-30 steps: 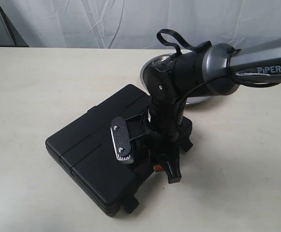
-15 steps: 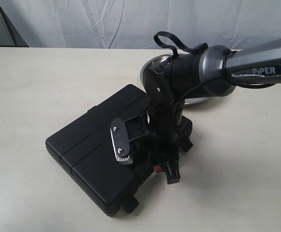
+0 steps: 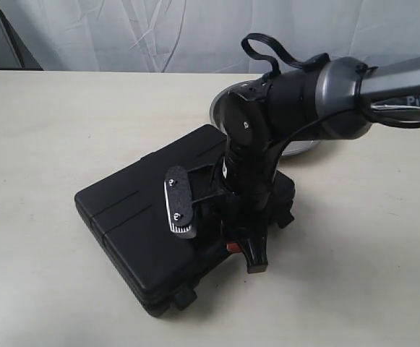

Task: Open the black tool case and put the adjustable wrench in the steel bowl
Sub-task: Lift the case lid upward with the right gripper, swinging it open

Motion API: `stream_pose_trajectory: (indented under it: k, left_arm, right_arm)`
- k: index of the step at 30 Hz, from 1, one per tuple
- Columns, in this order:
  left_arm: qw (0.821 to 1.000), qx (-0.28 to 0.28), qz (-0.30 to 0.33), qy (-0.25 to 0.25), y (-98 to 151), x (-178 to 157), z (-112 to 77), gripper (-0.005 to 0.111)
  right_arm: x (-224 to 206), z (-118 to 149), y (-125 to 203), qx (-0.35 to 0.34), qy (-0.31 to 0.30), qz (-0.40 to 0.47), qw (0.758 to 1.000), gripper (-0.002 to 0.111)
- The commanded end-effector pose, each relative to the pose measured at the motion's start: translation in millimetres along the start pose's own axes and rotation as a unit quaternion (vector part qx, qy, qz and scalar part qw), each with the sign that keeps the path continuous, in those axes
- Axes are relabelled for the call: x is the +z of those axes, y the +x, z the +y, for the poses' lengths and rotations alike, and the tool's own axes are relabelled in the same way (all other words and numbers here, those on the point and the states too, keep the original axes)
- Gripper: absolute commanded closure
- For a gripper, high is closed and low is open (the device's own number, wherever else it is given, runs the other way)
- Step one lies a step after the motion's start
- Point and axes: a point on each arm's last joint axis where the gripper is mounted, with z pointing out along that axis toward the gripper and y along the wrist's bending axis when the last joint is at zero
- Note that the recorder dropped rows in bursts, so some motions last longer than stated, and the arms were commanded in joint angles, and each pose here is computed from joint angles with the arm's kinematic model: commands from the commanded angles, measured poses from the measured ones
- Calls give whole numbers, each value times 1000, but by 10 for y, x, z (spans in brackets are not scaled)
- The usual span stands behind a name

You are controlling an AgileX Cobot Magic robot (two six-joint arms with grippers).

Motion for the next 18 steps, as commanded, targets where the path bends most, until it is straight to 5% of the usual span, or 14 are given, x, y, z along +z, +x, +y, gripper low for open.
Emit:
stream_pose_trajectory:
  k: [1,18]
  left_arm:
    - [1000,0,-2,1,3,0,-2,107]
    - [1000,0,-3,2,1,0,-2,107]
  right_arm:
    - [-145,-8,-12,22,27,-21,999,109]
    - [-755,20,-2,-7,133,-67,989,109]
